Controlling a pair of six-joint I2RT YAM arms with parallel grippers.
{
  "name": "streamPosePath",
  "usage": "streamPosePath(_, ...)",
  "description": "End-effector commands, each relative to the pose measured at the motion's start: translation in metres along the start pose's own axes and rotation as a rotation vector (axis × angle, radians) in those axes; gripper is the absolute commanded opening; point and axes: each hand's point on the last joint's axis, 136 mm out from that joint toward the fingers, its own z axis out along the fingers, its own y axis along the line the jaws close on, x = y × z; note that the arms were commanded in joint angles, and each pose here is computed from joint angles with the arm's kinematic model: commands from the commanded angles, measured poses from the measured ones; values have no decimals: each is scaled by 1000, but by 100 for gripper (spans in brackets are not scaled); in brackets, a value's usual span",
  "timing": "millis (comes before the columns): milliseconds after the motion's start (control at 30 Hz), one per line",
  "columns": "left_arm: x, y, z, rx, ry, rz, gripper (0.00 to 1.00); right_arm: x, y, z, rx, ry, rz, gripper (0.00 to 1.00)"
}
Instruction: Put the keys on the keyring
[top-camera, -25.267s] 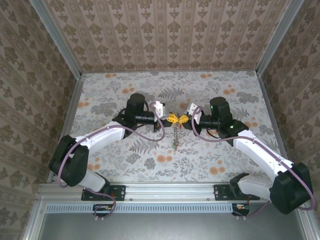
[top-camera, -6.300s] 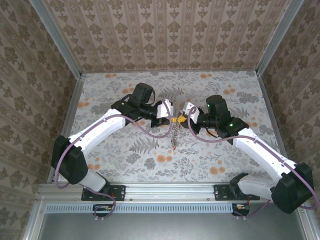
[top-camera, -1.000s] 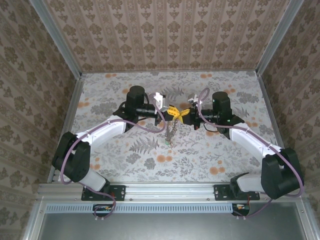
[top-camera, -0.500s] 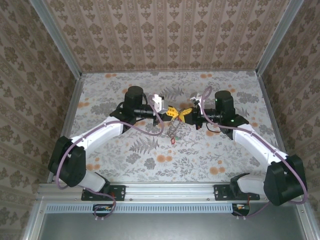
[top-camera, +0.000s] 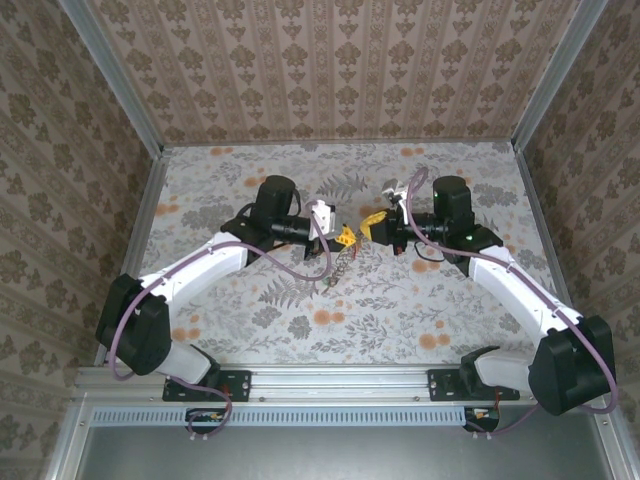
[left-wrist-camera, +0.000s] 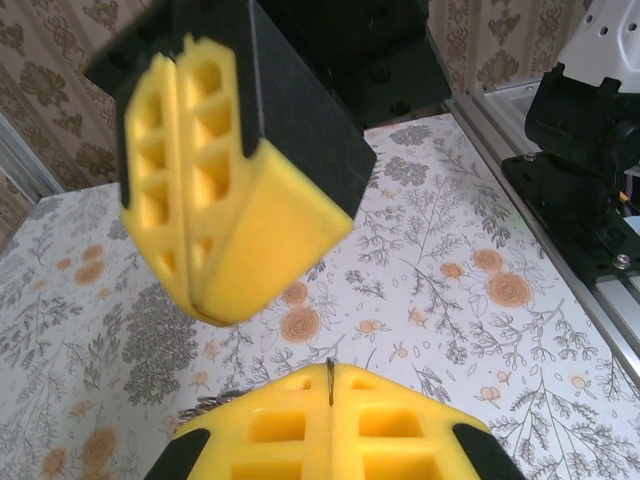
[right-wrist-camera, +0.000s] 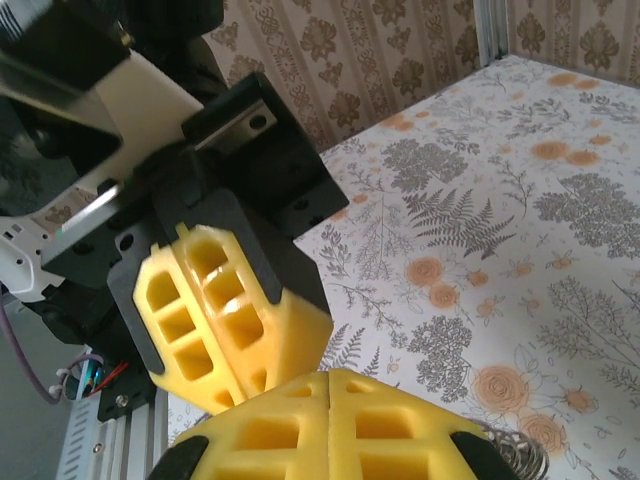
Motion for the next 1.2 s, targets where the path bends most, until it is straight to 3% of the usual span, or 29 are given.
streamPosePath(0,-21,5,-3,-17,-22,82,0,-11,5,-5,8,-9,-6,0)
streamPosePath(67,-21,6,-3,-26,-17,83,0,-7,-4,-7,73,-5,-10,0)
streamPosePath(133,-21,7,-3,-31,-14,84,0,3,-12,-9,128,13,-25,9)
streamPosePath(333,-16,11,-2,-56,15,81,0,35,-31,-11,237,87,5,21)
streamPosePath(533,-4,18,-1,-108,89,70,0,47,-51,-21,374,73,46,32)
streamPosePath(733,2,22,-4,-129,148,74,0,49,-50,-25,400,60,92,33)
streamPosePath(867,-2,23,-5,-131,143,75,0,43,-31,-16,283,48,110,33)
streamPosePath(1167,-9,24,-3,-130,115,69,0,46,-9,10,201,42,-26,35)
